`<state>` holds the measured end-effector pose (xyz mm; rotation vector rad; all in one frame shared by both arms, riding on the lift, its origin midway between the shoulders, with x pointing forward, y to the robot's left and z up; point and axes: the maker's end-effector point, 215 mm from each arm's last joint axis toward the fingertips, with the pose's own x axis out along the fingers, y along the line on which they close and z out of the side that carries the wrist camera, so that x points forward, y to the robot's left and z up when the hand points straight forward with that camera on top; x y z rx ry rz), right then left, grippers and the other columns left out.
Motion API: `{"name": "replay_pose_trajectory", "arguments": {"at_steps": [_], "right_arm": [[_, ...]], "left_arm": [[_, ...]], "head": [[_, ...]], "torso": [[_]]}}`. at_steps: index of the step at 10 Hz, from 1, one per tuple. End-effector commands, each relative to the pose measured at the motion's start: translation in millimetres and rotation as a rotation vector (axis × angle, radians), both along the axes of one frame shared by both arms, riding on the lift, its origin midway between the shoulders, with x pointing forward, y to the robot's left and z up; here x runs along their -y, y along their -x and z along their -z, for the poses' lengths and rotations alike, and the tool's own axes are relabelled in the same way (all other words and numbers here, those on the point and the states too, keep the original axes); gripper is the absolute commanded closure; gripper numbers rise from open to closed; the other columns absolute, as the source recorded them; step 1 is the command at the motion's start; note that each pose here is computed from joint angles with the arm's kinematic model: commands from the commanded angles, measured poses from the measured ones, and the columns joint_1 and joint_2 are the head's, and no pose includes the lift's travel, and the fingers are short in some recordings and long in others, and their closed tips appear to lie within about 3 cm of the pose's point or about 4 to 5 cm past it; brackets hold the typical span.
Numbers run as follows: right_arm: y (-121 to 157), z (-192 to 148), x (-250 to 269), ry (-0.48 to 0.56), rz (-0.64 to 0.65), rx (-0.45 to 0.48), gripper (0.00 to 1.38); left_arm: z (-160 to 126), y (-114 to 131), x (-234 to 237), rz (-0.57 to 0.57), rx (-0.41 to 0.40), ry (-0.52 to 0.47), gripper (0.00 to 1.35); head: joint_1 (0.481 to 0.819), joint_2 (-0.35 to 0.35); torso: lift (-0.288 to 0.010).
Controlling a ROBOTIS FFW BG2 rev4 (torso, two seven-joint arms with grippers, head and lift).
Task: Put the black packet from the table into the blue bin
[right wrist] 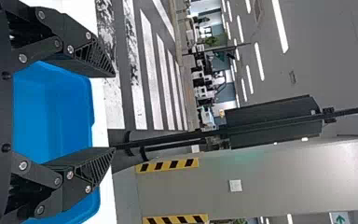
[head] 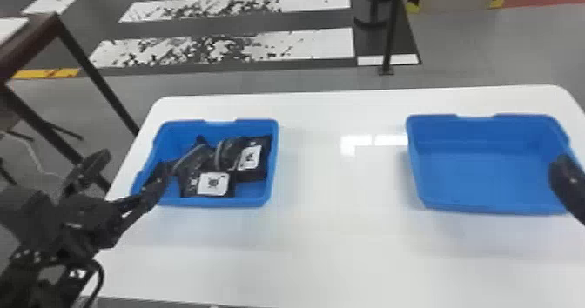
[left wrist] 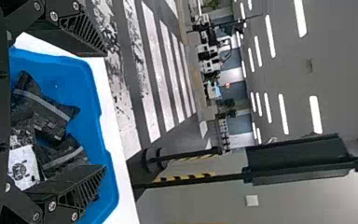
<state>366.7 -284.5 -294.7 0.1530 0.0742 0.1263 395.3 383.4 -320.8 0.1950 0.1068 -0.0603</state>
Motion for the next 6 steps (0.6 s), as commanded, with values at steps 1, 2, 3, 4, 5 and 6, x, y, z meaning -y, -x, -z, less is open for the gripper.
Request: {"name": "replay_pose_trajectory", "arguments": {"at_steps": [1,2,3,4,5,6], "right_arm": [[0.8,-0.1,-0.2,-0.002,0.0,-0.001,0.5],[2.2,1.5,-0.3,-0.004,0.0,-0.005,0.5],[3.7,1.7,0.0,-0.004,-0.001,-0.007,0.5],[4.2,1.4,0.1,-0.004,0.001,-0.008,0.5],[4.1,0.0,-0.5,-0.003,-0.001,-0.005,0.5],[4.6,-0.4,-0.7,-0.003,-0.002,-0.005,0.5]], "left_arm": [[-17.0,21.2,16.6,0.005,0.051,0.06,0.19],[-27.9,32.8,29.2,-0.011,0.087,0.112,0.19],[-43.4,43.2,37.0,-0.039,0.13,0.142,0.19],[-57.2,51.9,39.7,-0.062,0.178,0.17,0.19],[-61.2,57.6,38.7,-0.071,0.196,0.18,0.19],[-65.6,60.4,37.3,-0.088,0.217,0.193,0.19]], "head": [[0.695,0.148],[0.695,0.141],[0.695,0.135],[0.695,0.122],[0.695,0.11],[0.695,0.103]], "torso": [[-0.11],[-0.11],[-0.11],[-0.11],[-0.11],[-0.11]]}}
